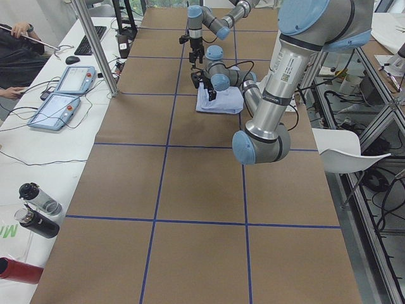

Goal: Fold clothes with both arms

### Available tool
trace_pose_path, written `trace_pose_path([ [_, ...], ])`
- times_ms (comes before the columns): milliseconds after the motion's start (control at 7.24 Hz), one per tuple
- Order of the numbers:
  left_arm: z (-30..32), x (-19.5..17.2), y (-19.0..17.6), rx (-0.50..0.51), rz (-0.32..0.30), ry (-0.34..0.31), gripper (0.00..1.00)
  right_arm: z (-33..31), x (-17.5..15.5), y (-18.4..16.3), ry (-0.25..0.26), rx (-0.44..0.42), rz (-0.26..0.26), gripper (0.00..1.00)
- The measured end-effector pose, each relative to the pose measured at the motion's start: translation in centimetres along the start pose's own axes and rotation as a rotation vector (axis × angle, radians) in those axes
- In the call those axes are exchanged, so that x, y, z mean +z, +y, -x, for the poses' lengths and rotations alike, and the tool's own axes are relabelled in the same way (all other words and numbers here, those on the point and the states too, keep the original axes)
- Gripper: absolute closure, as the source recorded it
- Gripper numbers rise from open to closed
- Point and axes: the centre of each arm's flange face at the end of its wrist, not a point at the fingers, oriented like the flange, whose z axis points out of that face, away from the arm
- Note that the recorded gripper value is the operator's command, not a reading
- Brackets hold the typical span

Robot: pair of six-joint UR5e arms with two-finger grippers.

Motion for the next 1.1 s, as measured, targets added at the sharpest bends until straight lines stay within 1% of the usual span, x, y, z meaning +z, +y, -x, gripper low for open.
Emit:
trace_pose_path([
  [138,0.2,1.1,1.8,0.019,0.023,-0.012,1.0,-0.1,-0.2,-0.3,-0.001,-0.002,-0.004,0.0],
  [276,0.4,2.2,3.1,0.031,0.039,-0.029,1.0,-0.1,-0.3,-0.5,-0.002,-0.006,-0.008,0.0],
  [414,0.5,3.5,3.4,0.035,0.029,-0.045,1.0,-0.2,-0.4,-0.7,-0.002,-0.008,-0.01,0.0],
  [690,-0.1,5.8,2.7,0.031,-0.011,-0.071,1.0,-0.2,-0.7,-1.0,-0.005,-0.006,-0.012,0.0],
  [828,-0.3,6.1,2.6,0.032,-0.018,-0.069,1.0,-0.2,-0.9,-1.3,-0.006,-0.003,-0.013,0.0],
  [1104,-0.8,6.1,1.6,0.037,-0.043,-0.03,1.0,-0.8,-1.5,-2.1,-0.007,0.01,-0.021,0.0],
])
